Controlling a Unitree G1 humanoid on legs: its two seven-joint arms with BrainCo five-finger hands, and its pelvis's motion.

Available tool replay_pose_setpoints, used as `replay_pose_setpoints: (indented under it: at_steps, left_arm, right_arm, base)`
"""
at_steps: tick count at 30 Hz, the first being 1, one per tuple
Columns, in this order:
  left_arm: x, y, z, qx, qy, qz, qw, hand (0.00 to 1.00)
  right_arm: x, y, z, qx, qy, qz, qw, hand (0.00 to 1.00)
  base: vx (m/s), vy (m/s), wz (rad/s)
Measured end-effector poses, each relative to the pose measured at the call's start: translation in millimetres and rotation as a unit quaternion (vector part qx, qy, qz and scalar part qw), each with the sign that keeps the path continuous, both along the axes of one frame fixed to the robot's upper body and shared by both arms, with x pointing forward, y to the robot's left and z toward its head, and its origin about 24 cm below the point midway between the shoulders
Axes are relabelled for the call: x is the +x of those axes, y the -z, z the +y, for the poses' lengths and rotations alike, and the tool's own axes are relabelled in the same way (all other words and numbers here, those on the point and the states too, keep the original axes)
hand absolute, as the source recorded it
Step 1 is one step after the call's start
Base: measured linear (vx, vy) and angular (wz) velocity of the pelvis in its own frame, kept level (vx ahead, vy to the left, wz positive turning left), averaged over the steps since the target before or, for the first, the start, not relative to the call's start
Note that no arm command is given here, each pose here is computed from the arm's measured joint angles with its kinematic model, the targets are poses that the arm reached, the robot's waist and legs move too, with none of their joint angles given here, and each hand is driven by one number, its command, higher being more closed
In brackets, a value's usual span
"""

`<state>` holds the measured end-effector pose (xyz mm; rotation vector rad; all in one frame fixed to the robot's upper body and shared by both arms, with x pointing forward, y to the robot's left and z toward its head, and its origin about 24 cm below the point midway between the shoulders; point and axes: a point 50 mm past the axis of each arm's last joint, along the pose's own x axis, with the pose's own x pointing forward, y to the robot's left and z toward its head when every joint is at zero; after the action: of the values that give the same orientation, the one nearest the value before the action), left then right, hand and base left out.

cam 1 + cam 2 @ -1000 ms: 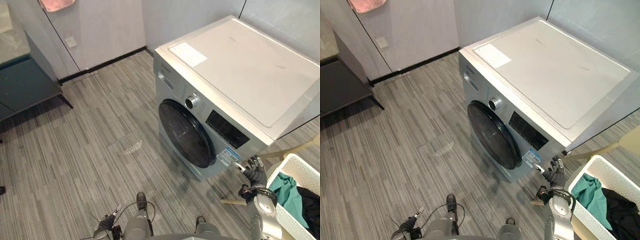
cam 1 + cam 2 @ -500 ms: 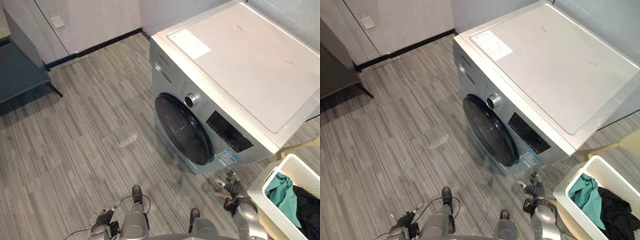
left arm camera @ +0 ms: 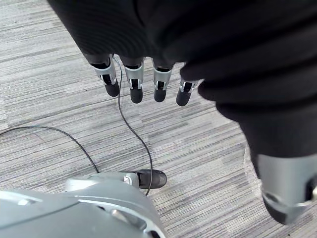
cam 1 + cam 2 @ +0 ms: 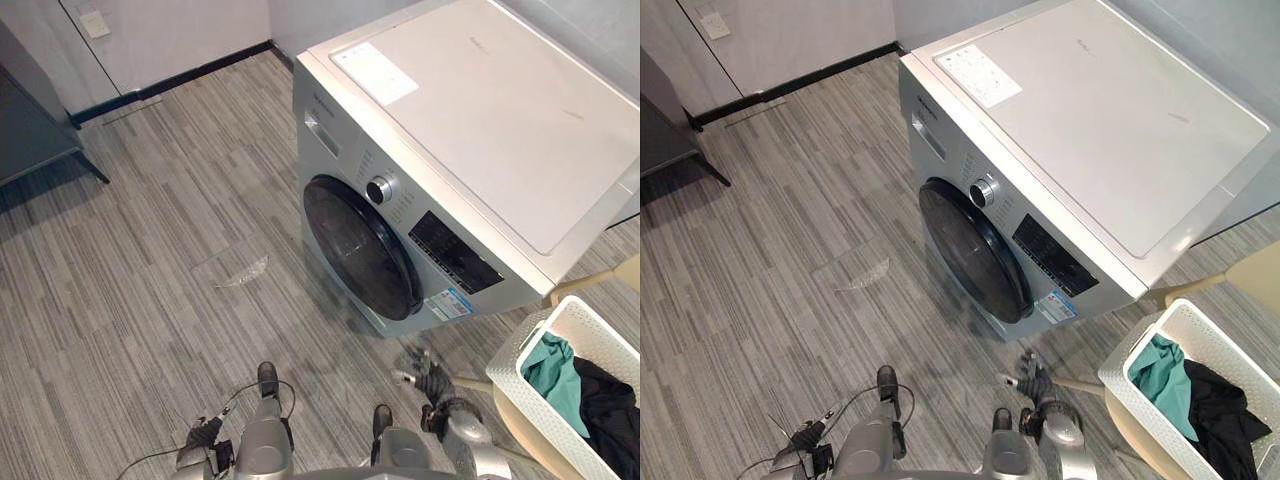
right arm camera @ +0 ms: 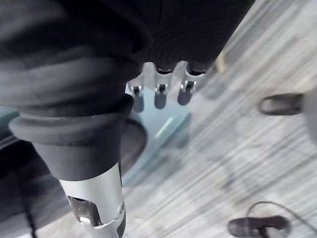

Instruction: Pick up the laundry basket with both hands and put the clothes into the washing machine.

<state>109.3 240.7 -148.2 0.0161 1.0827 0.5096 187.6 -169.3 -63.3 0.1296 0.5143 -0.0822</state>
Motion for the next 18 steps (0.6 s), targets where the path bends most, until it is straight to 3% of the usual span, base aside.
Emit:
replay_pose_setpoints:
  at_steps: [8,18]
  left_arm:
    - [0,0,0,0.001,0.000,0.000,1.000,0.00]
    - [1,-1,-1,0.001,0.001,-0.004,1.000,0.00]
  right_arm:
    - [19,-70,-23,-0.016,0.058,-0.178,0.982,0.00]
    - [14,-97,-32,-0.064,0.083,-0.227,0.968,0.00]
  base:
    - [0.03,-0.014,-0.01]
    - [-0.01,0.001,0.01]
